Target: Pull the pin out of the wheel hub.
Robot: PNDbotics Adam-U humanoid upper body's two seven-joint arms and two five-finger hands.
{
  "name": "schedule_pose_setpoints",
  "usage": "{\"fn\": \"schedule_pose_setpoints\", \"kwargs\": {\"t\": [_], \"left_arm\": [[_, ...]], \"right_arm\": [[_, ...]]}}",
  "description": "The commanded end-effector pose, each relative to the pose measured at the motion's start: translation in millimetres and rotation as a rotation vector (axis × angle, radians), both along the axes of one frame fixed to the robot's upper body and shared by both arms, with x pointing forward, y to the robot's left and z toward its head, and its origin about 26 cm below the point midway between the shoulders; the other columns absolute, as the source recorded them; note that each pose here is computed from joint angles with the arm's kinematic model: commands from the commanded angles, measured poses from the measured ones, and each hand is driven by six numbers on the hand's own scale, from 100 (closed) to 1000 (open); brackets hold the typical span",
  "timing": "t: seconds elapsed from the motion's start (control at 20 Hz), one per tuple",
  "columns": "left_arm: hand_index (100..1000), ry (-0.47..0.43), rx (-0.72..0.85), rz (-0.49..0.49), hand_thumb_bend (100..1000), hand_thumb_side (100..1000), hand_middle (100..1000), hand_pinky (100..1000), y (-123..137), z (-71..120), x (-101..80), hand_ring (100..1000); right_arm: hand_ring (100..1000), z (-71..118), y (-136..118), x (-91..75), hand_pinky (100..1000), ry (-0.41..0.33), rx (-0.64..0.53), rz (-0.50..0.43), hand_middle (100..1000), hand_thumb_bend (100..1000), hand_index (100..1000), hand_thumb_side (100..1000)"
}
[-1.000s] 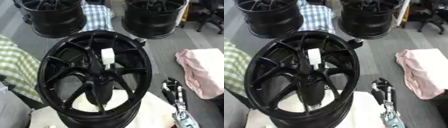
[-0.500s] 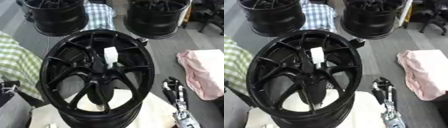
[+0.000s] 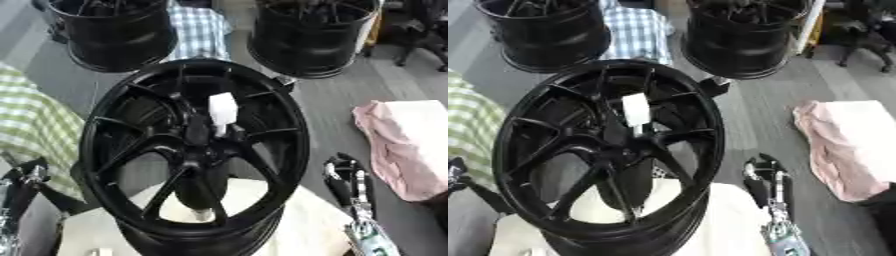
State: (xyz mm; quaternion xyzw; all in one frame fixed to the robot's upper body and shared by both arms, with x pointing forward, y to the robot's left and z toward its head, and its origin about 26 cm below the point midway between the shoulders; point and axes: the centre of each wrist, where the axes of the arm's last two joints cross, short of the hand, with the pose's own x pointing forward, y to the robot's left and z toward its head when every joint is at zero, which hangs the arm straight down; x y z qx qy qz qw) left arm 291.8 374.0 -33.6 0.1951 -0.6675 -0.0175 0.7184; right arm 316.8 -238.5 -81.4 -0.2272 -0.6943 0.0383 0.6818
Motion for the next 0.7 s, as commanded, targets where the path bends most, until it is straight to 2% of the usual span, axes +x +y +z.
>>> {"fn": "schedule_pose_setpoints", "kwargs": {"t": [0.05,0.7], "left_arm": [[757,-0.015,0.004,0.015,212,616,625,716,3.9,4.6,2.4,636],[757,0.022,-0.007,-0.042,232,620,624,718,2.8,1.1,4.8,637]], "right_arm": [[646,9.1,-1.8,6.4,758,-0.030,0.001,-0.001,620,100,808,552],[646,8.6,-6.4,5.6,759,-0.021,-0.008,-0.008,620,100,809,553]]}}
